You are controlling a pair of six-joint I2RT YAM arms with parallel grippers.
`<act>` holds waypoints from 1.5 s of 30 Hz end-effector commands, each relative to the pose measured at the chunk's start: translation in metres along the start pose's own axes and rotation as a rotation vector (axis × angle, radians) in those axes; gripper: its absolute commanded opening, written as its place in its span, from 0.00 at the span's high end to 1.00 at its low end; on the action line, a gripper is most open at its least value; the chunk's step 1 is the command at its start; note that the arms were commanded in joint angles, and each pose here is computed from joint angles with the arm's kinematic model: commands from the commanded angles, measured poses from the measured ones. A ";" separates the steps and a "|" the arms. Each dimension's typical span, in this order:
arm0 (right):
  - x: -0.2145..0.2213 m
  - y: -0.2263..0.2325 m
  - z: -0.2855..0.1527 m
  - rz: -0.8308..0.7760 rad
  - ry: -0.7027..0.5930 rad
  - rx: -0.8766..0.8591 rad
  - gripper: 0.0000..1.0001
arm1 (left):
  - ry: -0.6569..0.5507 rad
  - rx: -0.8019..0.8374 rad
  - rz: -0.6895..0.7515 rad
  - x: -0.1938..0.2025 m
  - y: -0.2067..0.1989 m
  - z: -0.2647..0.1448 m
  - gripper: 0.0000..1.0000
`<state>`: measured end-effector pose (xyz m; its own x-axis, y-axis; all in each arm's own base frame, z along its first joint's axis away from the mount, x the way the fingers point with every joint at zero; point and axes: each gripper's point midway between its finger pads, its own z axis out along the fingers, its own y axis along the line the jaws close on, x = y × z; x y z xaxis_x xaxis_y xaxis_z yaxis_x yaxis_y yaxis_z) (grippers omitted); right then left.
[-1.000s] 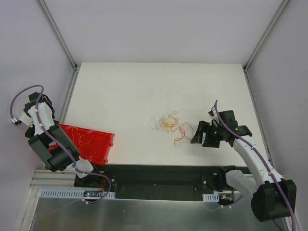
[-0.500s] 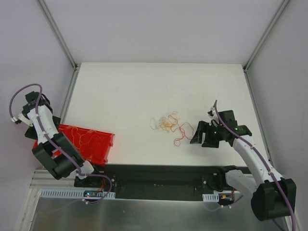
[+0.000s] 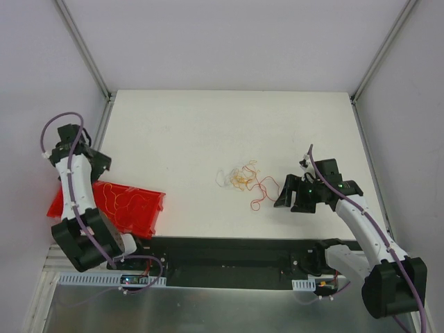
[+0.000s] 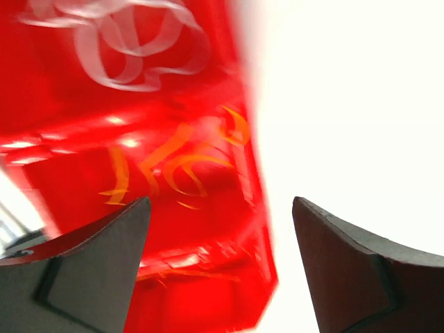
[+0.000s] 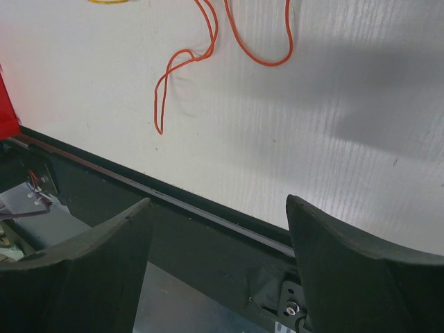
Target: Untangle the cables
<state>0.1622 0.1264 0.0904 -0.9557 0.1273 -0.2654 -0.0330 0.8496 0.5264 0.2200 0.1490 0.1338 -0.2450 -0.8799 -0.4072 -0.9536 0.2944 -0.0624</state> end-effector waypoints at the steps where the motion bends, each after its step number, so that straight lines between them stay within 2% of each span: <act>1: 0.000 0.003 0.000 -0.027 0.002 -0.016 0.21 | 0.100 0.431 0.208 0.061 -0.074 -0.061 0.15; 4: 0.001 0.003 0.000 -0.027 0.000 -0.017 0.21 | 0.185 0.667 0.381 0.120 -0.113 -0.101 0.09; 7: 0.001 0.003 0.001 -0.028 0.003 -0.012 0.21 | 0.304 0.829 0.567 0.186 -0.134 -0.129 0.10; 12: 0.003 -0.001 0.003 -0.015 0.015 0.007 0.21 | 0.482 0.889 0.966 0.300 -0.139 -0.148 0.18; 15: 0.008 0.000 0.004 -0.006 0.038 0.006 0.21 | 0.616 0.860 1.104 0.355 -0.136 -0.153 0.27; 18: 0.010 0.003 0.009 0.012 0.048 -0.010 0.21 | 0.627 0.879 1.236 0.395 -0.144 -0.164 0.29; 21: 0.015 0.007 0.015 0.035 0.084 -0.028 0.21 | 0.619 0.872 1.253 0.413 -0.160 -0.167 0.26; 25: 0.016 0.016 0.026 0.041 0.119 -0.047 0.22 | 0.676 0.841 1.224 0.427 -0.169 -0.166 0.25; 33: 0.008 0.047 0.053 0.004 0.149 -0.063 0.28 | 0.686 0.897 1.279 0.427 -0.139 -0.183 0.24; 39: -0.009 0.046 0.077 -0.031 0.137 0.035 0.41 | 0.629 0.982 1.300 0.402 -0.112 -0.194 0.21; 43: -0.017 0.054 0.087 -0.045 0.135 0.047 0.45 | 0.579 1.023 1.299 0.389 -0.103 -0.200 0.21; 44: -0.017 0.055 0.090 -0.046 0.141 0.050 0.48 | 0.560 1.024 1.293 0.386 -0.104 -0.200 0.21; 45: -0.020 0.055 0.093 -0.047 0.138 0.059 0.55 | 0.545 1.026 1.281 0.383 -0.104 -0.201 0.21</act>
<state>0.1841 0.2069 0.0447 -0.9933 0.0005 -0.1151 -0.0553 0.8748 0.4813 0.1924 -0.3021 0.1568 -0.9526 0.1387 -0.2707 0.2771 0.7625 -0.5846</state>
